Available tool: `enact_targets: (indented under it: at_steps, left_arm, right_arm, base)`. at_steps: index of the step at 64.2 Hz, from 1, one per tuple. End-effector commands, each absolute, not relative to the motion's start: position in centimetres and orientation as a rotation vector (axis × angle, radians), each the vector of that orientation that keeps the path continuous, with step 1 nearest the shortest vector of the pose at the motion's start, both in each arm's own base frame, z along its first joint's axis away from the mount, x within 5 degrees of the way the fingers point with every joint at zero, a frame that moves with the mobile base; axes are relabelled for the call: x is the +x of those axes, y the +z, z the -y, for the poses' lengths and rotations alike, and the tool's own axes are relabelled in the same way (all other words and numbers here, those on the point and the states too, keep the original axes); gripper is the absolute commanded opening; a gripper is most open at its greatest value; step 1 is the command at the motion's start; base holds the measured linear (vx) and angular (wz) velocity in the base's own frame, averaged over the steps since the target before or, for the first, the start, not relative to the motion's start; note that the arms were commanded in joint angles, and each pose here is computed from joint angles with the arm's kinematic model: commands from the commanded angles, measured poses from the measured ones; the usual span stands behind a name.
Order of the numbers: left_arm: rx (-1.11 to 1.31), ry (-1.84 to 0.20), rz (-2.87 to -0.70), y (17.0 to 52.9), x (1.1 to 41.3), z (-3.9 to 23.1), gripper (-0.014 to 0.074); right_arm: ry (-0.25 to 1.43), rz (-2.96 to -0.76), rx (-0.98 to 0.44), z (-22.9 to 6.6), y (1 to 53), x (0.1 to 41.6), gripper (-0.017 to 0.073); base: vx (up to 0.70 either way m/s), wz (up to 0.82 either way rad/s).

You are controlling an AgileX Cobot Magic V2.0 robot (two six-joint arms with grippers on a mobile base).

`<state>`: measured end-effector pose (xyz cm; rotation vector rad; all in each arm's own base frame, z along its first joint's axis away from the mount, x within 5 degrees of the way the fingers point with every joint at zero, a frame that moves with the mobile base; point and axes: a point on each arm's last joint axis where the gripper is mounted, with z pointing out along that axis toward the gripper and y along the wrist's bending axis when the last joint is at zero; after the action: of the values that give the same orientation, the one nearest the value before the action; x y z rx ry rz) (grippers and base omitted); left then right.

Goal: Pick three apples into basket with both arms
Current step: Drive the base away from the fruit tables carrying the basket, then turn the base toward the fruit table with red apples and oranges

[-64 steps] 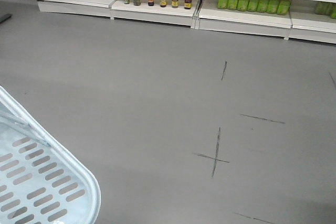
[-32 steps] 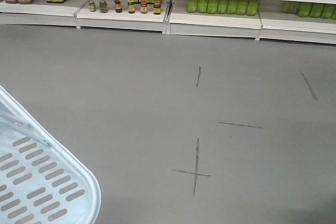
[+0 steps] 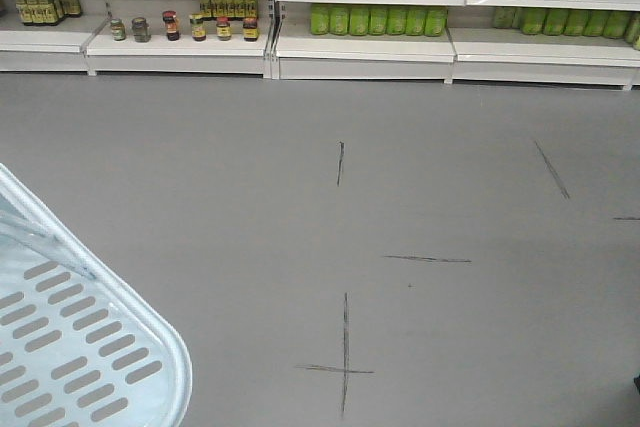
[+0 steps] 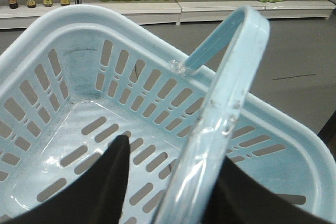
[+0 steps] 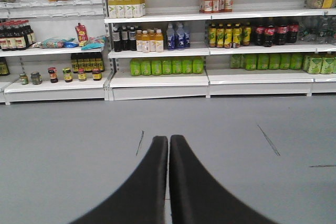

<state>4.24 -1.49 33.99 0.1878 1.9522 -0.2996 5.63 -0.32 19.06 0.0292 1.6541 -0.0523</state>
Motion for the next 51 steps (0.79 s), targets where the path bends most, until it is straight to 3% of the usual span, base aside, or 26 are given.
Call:
enact_targets:
  at_steps: [1, 51]
  left_arm:
    - [0.166, -0.33, -1.835, 35.63, 4.46, 1.57, -0.0006]
    - [0.166, -0.33, -1.835, 35.63, 4.46, 1.57, -0.0006]
  right_arm:
    - [-0.066, -1.585, 0.02, 0.32, 19.32, 5.63, -0.0005]
    - [-0.066, -1.585, 0.02, 0.32, 19.32, 5.63, -0.0005]
  base:
    - [0.26, -0.14]
    - [0.21, -0.21]
